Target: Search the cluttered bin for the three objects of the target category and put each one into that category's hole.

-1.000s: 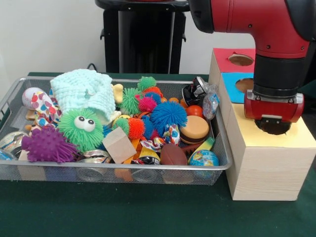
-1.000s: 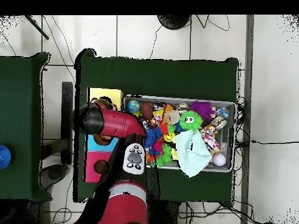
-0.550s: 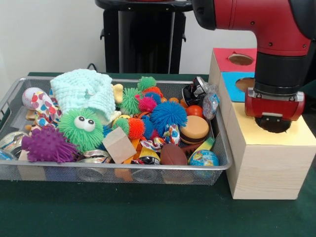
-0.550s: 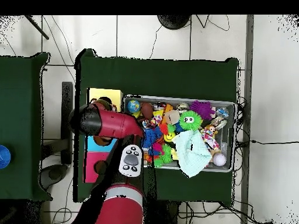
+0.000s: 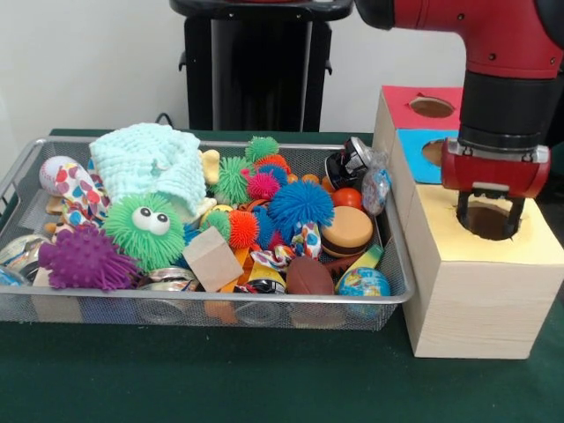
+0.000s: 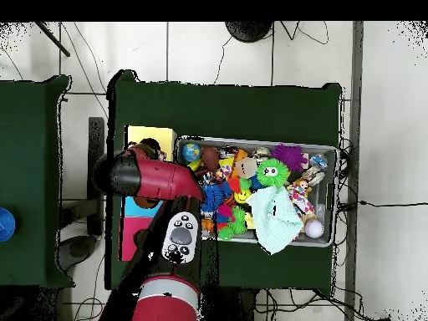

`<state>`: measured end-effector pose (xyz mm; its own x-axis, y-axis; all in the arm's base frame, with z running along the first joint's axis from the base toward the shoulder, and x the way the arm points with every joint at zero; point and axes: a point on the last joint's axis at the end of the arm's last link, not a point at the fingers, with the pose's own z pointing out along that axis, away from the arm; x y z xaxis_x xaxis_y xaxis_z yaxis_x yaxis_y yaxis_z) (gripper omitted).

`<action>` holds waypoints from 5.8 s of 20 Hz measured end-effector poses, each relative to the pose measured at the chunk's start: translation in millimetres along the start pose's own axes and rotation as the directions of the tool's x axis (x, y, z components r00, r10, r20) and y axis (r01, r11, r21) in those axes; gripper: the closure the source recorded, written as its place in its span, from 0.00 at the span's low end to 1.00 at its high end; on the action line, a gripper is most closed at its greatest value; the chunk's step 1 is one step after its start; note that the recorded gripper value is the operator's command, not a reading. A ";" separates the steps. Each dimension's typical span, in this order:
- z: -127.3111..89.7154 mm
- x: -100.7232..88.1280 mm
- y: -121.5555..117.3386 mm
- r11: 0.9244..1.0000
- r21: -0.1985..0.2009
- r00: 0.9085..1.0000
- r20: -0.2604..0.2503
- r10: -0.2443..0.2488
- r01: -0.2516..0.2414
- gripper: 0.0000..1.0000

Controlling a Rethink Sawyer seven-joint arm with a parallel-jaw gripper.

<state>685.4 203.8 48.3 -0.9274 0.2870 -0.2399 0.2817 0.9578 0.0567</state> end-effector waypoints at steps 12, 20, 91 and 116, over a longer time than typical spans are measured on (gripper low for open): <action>-23.5 0.1 -2.6 1.000 0.003 0.999 -0.048 0.006 -0.006 1.00; -26.4 6.7 -4.4 1.000 0.016 0.997 -0.080 0.003 -0.001 1.00; -104.8 -41.2 -149.3 0.974 0.219 0.990 -0.112 0.089 -0.062 1.00; -65.1 -102.0 -176.3 0.972 0.216 0.984 -0.127 0.122 -0.092 1.00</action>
<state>714.3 6.7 125.8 -0.9100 0.4009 -0.1057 0.4124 0.9014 -0.1320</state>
